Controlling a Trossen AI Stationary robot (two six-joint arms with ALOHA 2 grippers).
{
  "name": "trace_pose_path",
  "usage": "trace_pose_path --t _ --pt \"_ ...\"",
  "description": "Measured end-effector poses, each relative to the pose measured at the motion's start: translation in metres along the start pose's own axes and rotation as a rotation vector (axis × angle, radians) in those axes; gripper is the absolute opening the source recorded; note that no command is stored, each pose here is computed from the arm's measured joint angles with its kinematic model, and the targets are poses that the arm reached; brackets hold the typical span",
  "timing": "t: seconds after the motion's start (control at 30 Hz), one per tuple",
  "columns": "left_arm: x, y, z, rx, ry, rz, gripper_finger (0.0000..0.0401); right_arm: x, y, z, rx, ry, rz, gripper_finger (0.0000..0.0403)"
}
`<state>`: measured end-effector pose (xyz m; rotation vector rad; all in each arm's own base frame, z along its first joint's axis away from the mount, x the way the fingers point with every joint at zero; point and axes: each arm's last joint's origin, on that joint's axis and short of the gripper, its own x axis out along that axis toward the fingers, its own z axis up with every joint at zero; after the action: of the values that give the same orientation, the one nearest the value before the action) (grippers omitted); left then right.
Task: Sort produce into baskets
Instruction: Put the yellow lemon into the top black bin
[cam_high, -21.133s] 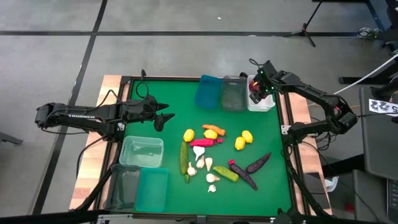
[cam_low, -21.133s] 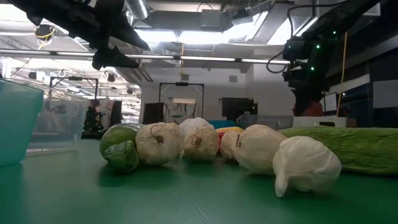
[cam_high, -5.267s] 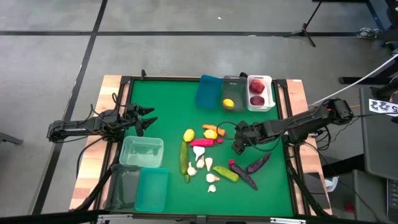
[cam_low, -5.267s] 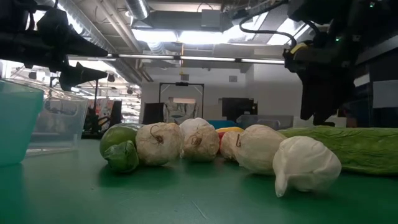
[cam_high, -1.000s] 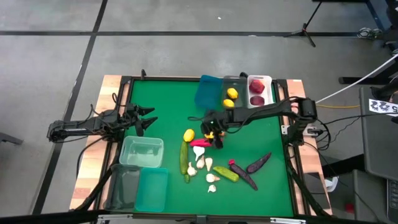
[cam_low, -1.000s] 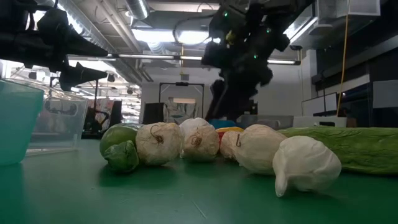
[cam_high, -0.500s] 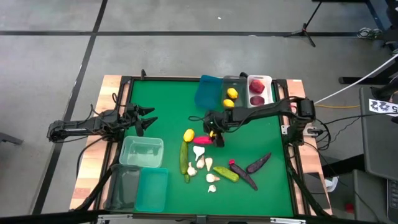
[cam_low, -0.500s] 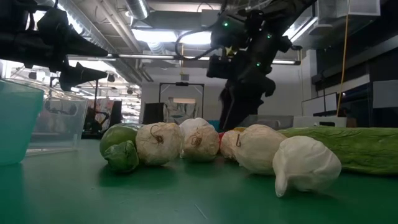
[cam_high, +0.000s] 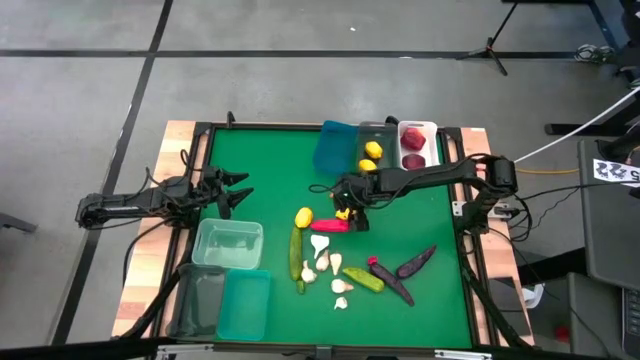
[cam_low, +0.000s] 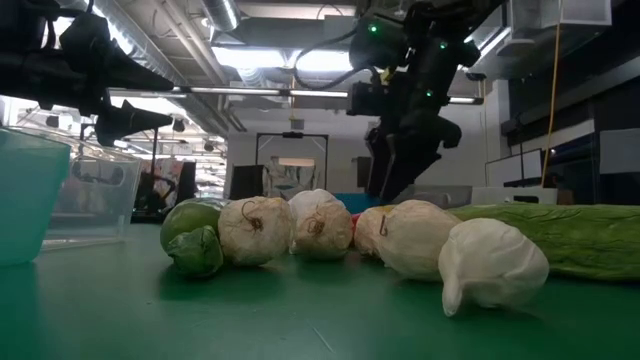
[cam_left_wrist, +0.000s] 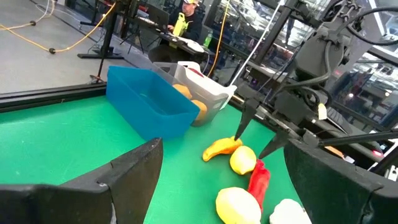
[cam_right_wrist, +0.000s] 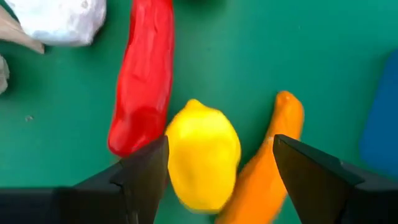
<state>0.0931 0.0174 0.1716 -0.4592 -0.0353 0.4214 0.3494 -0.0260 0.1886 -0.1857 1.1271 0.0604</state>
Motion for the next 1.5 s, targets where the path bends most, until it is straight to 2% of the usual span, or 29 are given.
trace_pose_path --t 0.57,0.7,0.97,1.07,1.2,1.33,1.5 --pt "0.0 0.0 0.0 -0.003 0.001 0.001 0.0329 0.024 0.0 -0.025 0.017 -0.038 0.001 0.0282" --pt "0.0 0.0 0.0 -0.006 0.001 0.0 0.0329 0.028 -0.003 -0.033 0.034 -0.024 0.009 0.0252" --pt "0.0 0.0 0.0 -0.003 0.0 0.001 0.0329 0.028 -0.004 -0.032 0.037 -0.027 0.009 0.0155" --pt "0.0 0.0 0.0 -0.007 0.0 0.001 0.0329 0.025 -0.005 -0.027 0.032 -0.045 0.013 0.0147" --pt "0.0 0.0 0.0 -0.01 0.0 0.001 0.0329 0.014 -0.007 -0.017 0.004 -0.098 0.041 0.0163" --pt "0.0 0.0 0.0 -0.01 0.001 0.001 0.0329 -0.01 -0.013 -0.012 -0.035 -0.14 0.023 0.0176" --pt "0.0 0.0 0.0 -0.01 0.0 0.001 0.0329 -0.054 -0.041 -0.02 0.007 -0.204 -0.062 0.0163"
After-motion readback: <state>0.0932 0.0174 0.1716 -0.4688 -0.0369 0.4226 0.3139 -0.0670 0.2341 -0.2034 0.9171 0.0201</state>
